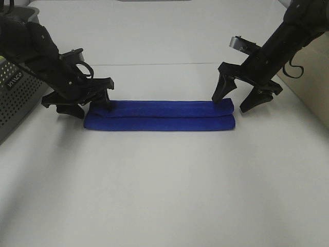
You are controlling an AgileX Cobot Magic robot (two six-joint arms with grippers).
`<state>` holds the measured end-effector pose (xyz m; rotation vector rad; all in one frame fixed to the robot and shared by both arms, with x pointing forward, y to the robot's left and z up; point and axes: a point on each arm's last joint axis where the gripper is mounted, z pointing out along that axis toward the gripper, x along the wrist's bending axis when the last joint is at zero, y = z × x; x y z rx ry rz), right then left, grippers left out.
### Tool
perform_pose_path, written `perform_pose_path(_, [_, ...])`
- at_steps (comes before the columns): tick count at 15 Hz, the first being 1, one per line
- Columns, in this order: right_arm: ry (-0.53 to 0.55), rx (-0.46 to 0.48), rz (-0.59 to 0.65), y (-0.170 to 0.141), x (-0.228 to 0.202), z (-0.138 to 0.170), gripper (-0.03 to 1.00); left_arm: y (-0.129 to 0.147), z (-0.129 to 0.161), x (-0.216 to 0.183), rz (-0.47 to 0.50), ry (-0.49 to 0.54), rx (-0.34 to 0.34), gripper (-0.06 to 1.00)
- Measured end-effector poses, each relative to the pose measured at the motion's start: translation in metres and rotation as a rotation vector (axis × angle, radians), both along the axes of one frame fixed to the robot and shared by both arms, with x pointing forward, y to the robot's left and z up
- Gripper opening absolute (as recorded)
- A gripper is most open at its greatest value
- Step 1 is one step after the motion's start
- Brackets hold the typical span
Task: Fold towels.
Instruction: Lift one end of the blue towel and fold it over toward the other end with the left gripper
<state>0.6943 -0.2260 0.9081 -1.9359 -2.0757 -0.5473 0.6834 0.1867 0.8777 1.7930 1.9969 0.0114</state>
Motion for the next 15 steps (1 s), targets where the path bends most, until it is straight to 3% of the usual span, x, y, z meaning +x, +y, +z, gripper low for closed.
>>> perform_pose_path(7, [-0.001,-0.005,0.002,0.000,0.000,0.000,0.82,-0.001,-0.003,0.001,-0.001,-0.014,0.001,0.08])
perform_pose_path(11, [-0.001,-0.005,0.002,0.000,0.000,0.000,0.82,0.010,0.004,0.000,-0.030,0.000,0.026,0.07])
perform_pose_path(13, [-0.002,-0.006,0.002,0.000,0.000,0.000,0.82,0.027,0.033,0.000,-0.043,-0.012,0.058,0.07])
perform_pose_path(15, [-0.002,-0.006,0.002,0.000,0.000,0.000,0.82,0.025,0.089,0.006,-0.063,-0.096,0.051,0.07])
